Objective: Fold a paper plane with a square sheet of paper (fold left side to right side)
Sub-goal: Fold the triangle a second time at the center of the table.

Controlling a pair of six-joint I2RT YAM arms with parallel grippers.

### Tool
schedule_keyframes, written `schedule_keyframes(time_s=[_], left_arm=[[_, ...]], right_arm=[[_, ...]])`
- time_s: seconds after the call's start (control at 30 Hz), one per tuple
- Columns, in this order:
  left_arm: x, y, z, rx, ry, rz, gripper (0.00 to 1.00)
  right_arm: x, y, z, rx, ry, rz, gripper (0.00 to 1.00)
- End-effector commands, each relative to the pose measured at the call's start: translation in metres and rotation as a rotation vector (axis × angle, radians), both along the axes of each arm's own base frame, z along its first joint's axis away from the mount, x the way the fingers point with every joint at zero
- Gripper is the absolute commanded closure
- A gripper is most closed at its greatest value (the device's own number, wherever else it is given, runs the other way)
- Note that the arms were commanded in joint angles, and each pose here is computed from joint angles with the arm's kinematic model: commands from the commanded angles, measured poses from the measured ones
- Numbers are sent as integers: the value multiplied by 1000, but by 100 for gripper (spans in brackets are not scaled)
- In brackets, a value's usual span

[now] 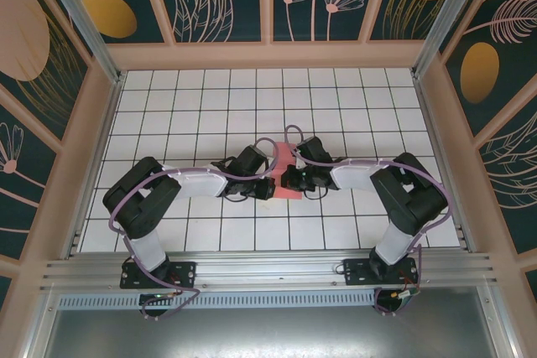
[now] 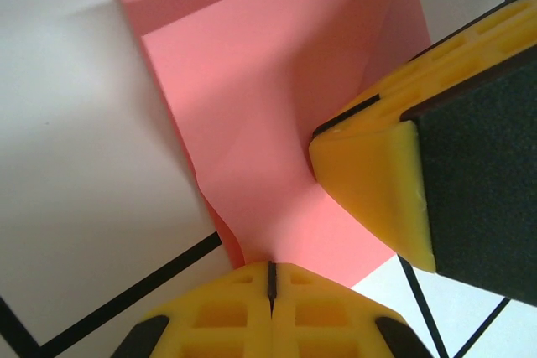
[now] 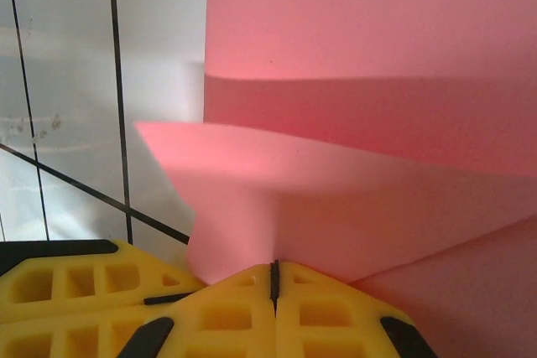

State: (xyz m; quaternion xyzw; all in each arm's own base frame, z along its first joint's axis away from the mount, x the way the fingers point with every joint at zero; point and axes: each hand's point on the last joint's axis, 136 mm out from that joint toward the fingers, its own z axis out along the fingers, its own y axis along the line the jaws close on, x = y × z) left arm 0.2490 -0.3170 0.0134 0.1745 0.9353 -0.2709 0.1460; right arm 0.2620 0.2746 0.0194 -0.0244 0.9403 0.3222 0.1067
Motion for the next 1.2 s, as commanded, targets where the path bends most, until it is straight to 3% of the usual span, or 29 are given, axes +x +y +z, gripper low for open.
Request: schedule_keyframes(time_s=[0.0, 1.0, 1.17], left_arm=[[-9, 30, -34, 151, 51, 34, 100], [-13, 35, -39, 156, 56, 32, 100], [-11, 30, -32, 132, 44, 30, 100]], right_arm=[[5, -7, -9, -60, 1, -6, 100], [72, -71, -12, -107, -63, -130, 100], [82, -68, 8, -72, -111, -129, 100]])
